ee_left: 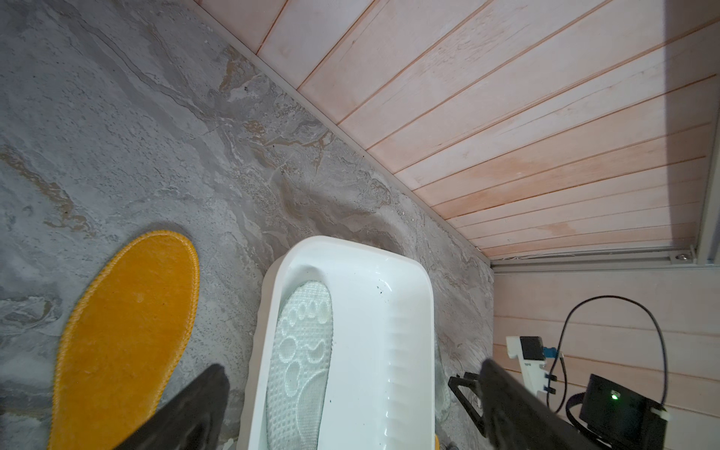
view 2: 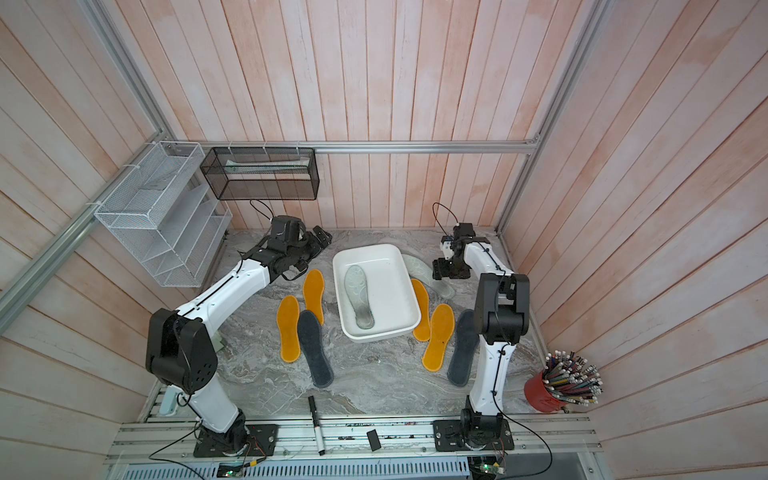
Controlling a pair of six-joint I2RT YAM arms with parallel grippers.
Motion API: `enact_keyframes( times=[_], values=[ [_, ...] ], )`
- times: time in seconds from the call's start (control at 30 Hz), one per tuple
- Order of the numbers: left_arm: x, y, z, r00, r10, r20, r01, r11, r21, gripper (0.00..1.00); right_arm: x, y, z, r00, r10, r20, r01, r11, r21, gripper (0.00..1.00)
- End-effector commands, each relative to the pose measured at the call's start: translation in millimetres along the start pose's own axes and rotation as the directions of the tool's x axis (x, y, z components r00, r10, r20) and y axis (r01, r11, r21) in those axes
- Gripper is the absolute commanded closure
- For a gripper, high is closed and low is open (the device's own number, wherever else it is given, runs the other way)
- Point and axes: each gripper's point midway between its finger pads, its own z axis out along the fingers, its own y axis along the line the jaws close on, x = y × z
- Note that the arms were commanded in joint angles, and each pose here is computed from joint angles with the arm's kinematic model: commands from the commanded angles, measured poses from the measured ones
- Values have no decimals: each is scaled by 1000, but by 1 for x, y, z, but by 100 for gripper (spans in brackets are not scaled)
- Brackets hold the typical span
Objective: Put the insoles into the storage box
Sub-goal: Pick up the insole from the center of the board.
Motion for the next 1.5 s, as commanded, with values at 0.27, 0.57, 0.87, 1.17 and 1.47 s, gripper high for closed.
enact_keyframes(
  times=[0.27, 0.57, 0.87, 1.17, 1.47],
  values=[
    [3, 8, 8, 1000, 6, -29, -6, 1000, 1, 0, 15, -7, 21, 997, -38, -66, 40, 999, 23, 26],
    [3, 9, 10, 999, 3, -37, -2, 1000, 3, 0, 24, -1, 27, 994, -64, -90, 68, 997, 41, 27],
    [6, 10, 12, 999, -6, -49, 6, 1000, 5, 0, 32, 8, 23, 993, -94, -78, 94, 996, -3, 27],
    [6, 11, 12, 999, -6, -51, 7, 1000, 1, 0, 50, 19, 19, 994, -62, -86, 58, 997, -56, 34],
    [8, 11, 13, 998, -11, -59, 11, 1000, 3, 0, 56, 24, 17, 997, -29, -68, 24, 997, -75, 57]
  ],
)
